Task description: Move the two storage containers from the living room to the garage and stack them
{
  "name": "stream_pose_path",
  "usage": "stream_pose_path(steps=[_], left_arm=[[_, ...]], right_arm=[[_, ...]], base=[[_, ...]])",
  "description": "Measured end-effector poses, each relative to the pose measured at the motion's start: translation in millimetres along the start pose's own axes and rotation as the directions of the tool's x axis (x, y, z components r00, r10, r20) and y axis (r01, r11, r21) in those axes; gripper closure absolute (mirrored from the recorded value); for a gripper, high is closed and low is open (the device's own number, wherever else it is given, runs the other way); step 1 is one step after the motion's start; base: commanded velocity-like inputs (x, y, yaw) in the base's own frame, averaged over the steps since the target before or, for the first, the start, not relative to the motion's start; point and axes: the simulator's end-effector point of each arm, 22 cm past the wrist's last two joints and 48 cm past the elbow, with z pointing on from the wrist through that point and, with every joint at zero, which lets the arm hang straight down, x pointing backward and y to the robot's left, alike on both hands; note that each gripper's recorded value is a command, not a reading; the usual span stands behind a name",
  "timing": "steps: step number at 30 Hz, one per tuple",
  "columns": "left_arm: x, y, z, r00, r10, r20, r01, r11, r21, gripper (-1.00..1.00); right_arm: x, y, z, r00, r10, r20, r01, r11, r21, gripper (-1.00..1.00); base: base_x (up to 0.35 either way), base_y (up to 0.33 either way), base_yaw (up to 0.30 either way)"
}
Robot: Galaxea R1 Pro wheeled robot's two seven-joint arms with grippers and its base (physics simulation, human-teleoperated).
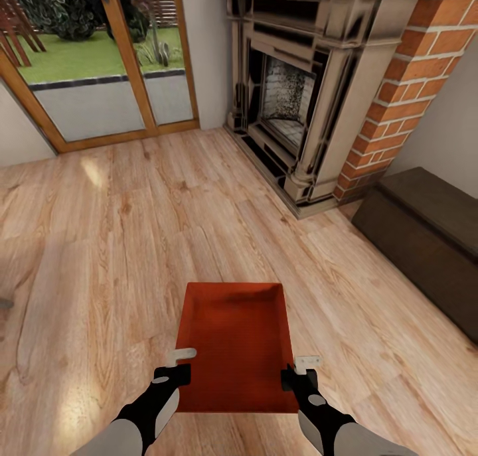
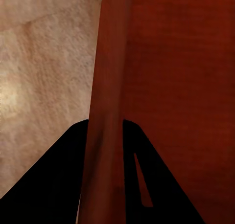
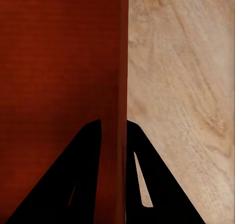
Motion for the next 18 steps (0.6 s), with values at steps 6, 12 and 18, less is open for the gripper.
stream_pose_path(steps=[6, 12, 18], left_arm=[[-5.3, 0.7, -10.3, 1.000, -0.001, -0.001, 0.001, 1.000, 0.000, 1.00], [-10.7, 1.4, -20.4, 1.000, -0.001, -0.001, 0.001, 1.000, 0.000, 1.00], [-16.8, 2.3, -30.5, 1.000, 0.000, 0.001, 0.000, 1.000, 0.000, 1.00]], right_arm=[[-7.2, -0.1, -9.2, 1.000, -0.001, 0.000, 0.001, 1.000, -0.001, 1.00], [-14.2, -0.1, -18.4, 1.000, -0.001, -0.001, 0.001, 1.000, -0.001, 1.00], [-21.5, 0.3, -27.5, 1.000, 0.002, 0.000, -0.002, 1.000, 0.000, 1.00]], base=[[0.000, 0.000, 0.000], [0.000, 0.000, 0.000], [0.000, 0.000, 0.000]])
